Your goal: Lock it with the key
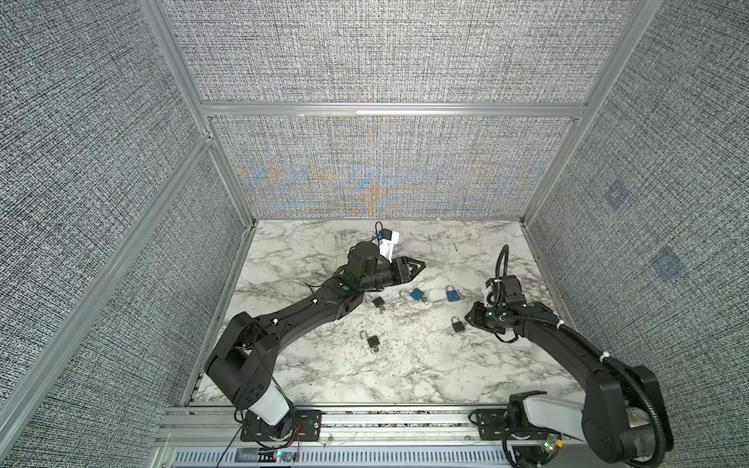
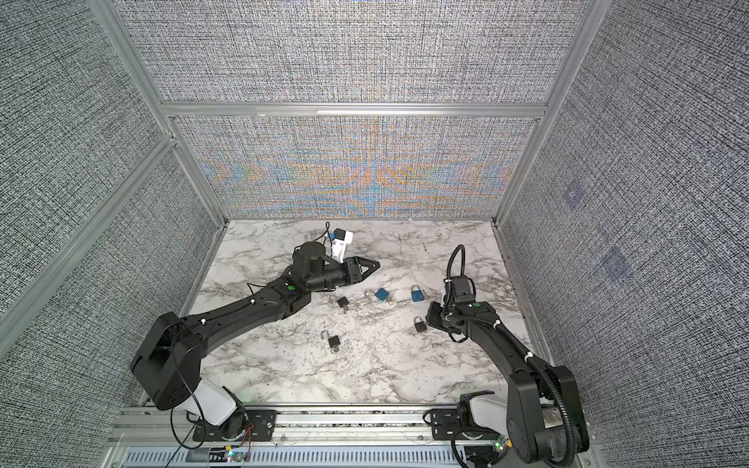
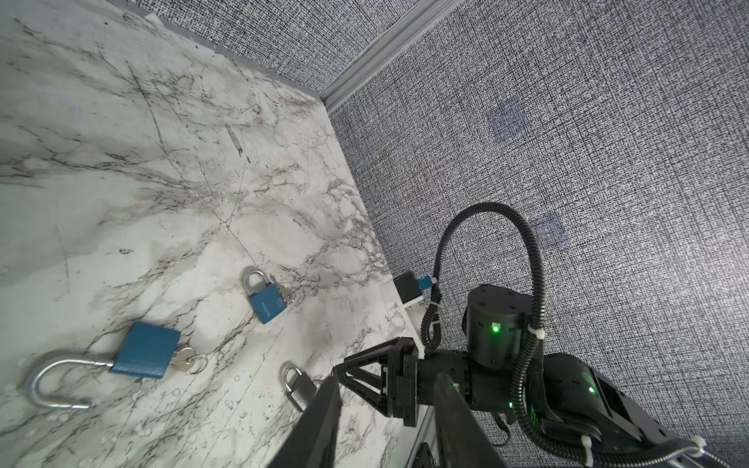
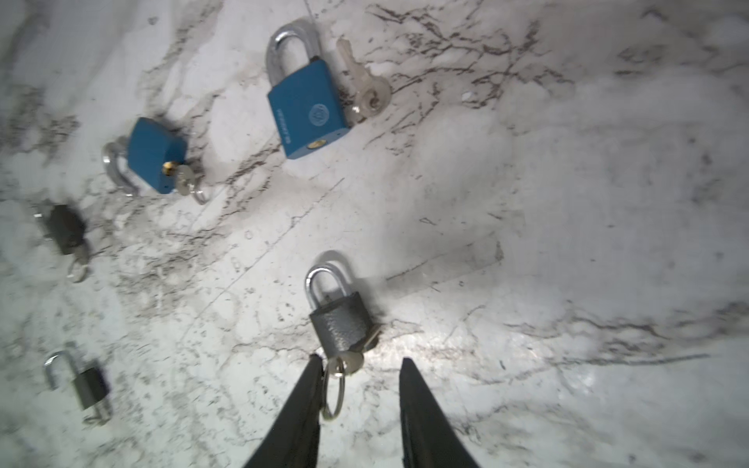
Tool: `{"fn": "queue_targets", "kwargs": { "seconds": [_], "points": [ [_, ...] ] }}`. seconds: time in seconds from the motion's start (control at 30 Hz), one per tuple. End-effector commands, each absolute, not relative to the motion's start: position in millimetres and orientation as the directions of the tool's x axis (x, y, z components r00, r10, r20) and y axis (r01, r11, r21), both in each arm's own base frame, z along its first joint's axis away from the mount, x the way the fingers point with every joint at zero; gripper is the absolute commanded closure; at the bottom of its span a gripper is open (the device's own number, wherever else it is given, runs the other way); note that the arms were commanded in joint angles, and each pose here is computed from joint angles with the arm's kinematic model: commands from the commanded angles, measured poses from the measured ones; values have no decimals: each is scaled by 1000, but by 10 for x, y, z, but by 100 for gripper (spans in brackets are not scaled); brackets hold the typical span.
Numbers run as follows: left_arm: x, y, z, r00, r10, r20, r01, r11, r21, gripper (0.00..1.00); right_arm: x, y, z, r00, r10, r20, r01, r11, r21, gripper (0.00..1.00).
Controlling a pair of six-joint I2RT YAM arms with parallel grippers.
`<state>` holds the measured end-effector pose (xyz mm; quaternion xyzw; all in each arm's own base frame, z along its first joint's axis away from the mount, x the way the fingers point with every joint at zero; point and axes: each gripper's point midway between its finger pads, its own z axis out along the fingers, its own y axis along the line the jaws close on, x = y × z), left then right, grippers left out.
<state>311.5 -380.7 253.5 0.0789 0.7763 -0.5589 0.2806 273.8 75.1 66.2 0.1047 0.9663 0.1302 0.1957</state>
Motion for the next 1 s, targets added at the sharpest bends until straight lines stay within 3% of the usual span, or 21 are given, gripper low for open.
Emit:
{"fn": "queue_targets", "kwargs": {
  "seconds": [0.0, 0.2, 0.27, 0.33, 0.4, 0.47, 0.53, 0.6, 0.67, 0.97],
  "points": [
    [3122, -3835, 2645, -817, -200, -541, 464, 330, -822, 59, 2728, 621, 659, -897, 241, -370, 181, 965, 191, 66],
    [3135, -3845, 2626, -820, -200, -537, 459, 329, -825, 59, 2751, 764, 662, -899, 248, -360, 161, 954, 255, 65],
    [3132, -3848, 2621, -821, -198, -536, 460, 328, -825, 59, 2770, 682, 694, -888, 221, -402, 174, 973, 149, 67],
    [3130, -3849, 2621, -821, -197, -536, 460, 328, -825, 59, 2785, 727, 705, -889, 238, -392, 171, 965, 200, 66],
    [3124, -3853, 2616, -822, -194, -535, 460, 327, -826, 59, 2780, 677, 711, -885, 214, -413, 175, 976, 130, 69],
    [3123, -3855, 2605, -823, -194, -534, 458, 328, -826, 59, 2788, 714, 684, -889, 255, -381, 186, 960, 208, 72],
    [3124, -3854, 2605, -824, -193, -532, 458, 326, -827, 59, 2790, 656, 718, -881, 213, -423, 185, 977, 106, 75],
    [3121, -3860, 2610, -824, -192, -533, 460, 323, -827, 59, 2810, 763, 671, -880, 300, -368, 199, 937, 286, 73],
    [3116, -3854, 2607, -825, -192, -532, 459, 324, -827, 59, 2807, 672, 663, -872, 291, -394, 211, 949, 232, 74],
    [3124, -3861, 2568, -816, -179, -549, 474, 337, -814, 59, 2826, 825, 818, -873, 235, -428, 111, 949, 296, 73]
  ]
}}
